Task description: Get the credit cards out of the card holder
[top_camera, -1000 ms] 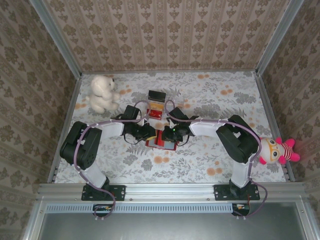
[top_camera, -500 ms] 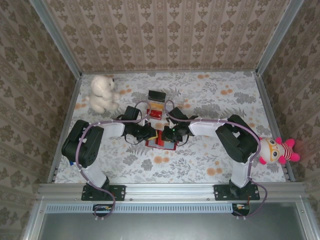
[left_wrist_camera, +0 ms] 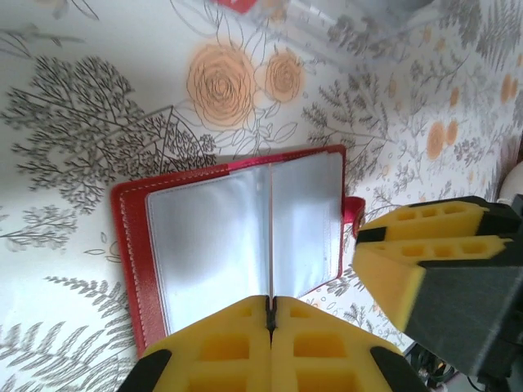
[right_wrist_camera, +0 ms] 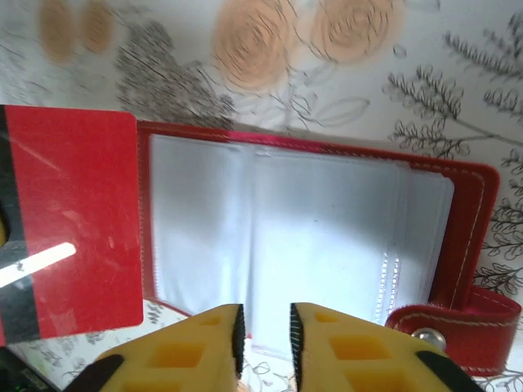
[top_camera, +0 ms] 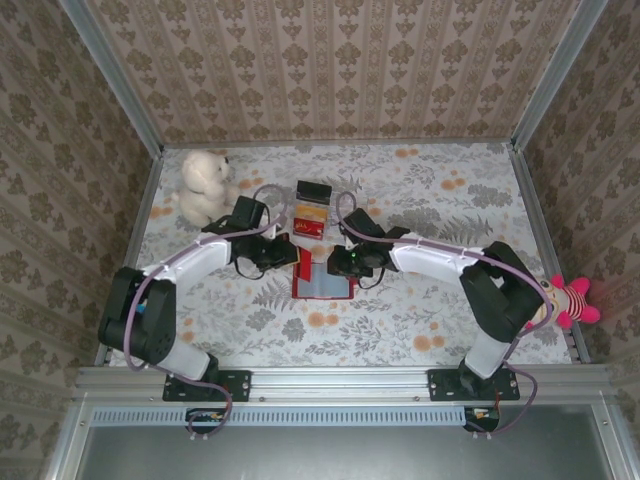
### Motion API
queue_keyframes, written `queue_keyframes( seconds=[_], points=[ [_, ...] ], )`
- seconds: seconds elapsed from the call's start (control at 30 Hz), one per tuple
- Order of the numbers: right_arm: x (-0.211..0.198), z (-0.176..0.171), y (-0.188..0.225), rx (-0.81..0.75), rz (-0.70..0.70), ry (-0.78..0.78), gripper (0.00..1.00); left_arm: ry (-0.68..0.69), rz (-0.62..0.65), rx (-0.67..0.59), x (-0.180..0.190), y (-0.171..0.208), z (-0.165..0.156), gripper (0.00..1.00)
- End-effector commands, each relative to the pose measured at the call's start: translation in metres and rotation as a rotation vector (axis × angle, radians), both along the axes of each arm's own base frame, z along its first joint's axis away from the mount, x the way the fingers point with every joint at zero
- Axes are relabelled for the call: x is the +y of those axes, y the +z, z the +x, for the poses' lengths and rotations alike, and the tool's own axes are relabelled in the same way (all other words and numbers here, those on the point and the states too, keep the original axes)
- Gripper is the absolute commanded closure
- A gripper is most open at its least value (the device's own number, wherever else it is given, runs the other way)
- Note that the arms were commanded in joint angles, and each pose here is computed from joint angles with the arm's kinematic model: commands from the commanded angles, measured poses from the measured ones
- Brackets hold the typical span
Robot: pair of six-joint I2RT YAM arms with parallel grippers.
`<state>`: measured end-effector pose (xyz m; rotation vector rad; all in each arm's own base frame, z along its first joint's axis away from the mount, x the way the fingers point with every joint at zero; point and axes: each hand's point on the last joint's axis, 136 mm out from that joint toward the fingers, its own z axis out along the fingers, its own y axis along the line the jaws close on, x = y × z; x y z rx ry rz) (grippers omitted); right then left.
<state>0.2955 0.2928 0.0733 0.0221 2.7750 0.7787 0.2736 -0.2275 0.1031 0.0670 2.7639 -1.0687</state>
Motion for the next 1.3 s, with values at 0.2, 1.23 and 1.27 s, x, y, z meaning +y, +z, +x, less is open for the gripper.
queue_keyframes(
  seconds=[0.2,1.23,1.27],
  points=[
    [0.016,0.019,0.070,-0.135,0.319,0.007,0.53,0.051,-0.253,-0.112,-0.017,0.069,0.021,1.00],
    [0.033,0.055,0.160,-0.189,0.948,-0.091,0.74,0.123,-0.613,-0.127,-0.023,0.129,0.044,1.00],
    [0.034,0.055,0.160,-0.185,0.943,-0.088,0.80,0.123,-0.612,-0.125,-0.023,0.128,0.044,1.00]
  ],
)
